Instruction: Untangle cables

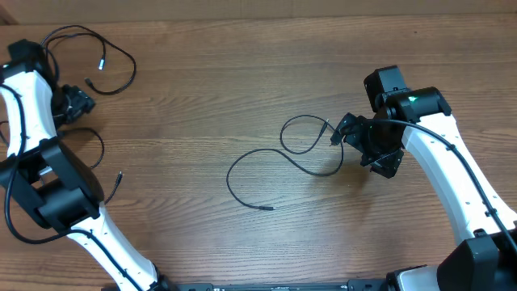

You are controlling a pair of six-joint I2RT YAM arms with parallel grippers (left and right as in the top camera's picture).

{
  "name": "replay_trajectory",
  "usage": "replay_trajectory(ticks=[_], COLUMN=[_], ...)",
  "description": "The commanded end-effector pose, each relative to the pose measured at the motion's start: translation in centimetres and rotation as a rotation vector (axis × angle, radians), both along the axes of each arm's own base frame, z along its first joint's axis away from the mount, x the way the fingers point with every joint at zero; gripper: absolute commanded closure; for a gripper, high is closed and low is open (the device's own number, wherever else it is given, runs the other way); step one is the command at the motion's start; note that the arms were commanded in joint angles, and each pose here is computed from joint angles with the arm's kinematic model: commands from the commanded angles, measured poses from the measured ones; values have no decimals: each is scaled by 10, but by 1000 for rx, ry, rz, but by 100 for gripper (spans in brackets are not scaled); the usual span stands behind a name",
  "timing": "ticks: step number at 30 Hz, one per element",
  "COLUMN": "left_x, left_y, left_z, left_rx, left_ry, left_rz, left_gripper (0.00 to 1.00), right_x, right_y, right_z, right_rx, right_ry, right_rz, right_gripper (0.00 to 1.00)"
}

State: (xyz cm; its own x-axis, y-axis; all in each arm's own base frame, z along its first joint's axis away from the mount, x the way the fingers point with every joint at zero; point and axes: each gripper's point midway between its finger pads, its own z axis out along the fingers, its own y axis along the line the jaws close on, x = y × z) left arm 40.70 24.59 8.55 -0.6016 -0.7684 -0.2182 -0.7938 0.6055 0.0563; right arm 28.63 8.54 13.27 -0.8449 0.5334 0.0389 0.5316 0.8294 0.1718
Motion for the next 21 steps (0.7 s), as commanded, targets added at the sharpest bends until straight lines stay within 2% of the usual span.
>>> replay_trajectory(ticks=[1, 8, 9, 11, 14, 18, 21], left_x=[-14, -45, -48, -54, -57, -55, -50], left_y=[41, 85, 91, 100, 109, 112, 111], left_z=[29, 30, 29, 27, 19, 2, -13], left_rx=[120, 174, 175, 179, 182, 184, 160], left_ry=[-1, 26, 20, 18, 25, 38, 26], left_rz=[22, 113, 127, 147, 140, 101, 94], left_gripper=[10, 5, 6, 13, 19, 15, 16], right_x=[0, 0, 0, 0, 0, 0, 0], right_y=[0, 0, 0, 0, 0, 0, 0], right_z=[1, 1, 1, 1, 1, 1, 1], right_rx=[5, 5, 5, 5, 5, 5, 5], right_ry=[-3, -3, -3, -3, -3, -3, -3], right_rz=[0, 0, 0, 0, 0, 0, 0], right_gripper=[0, 0, 0, 0, 0, 0, 0])
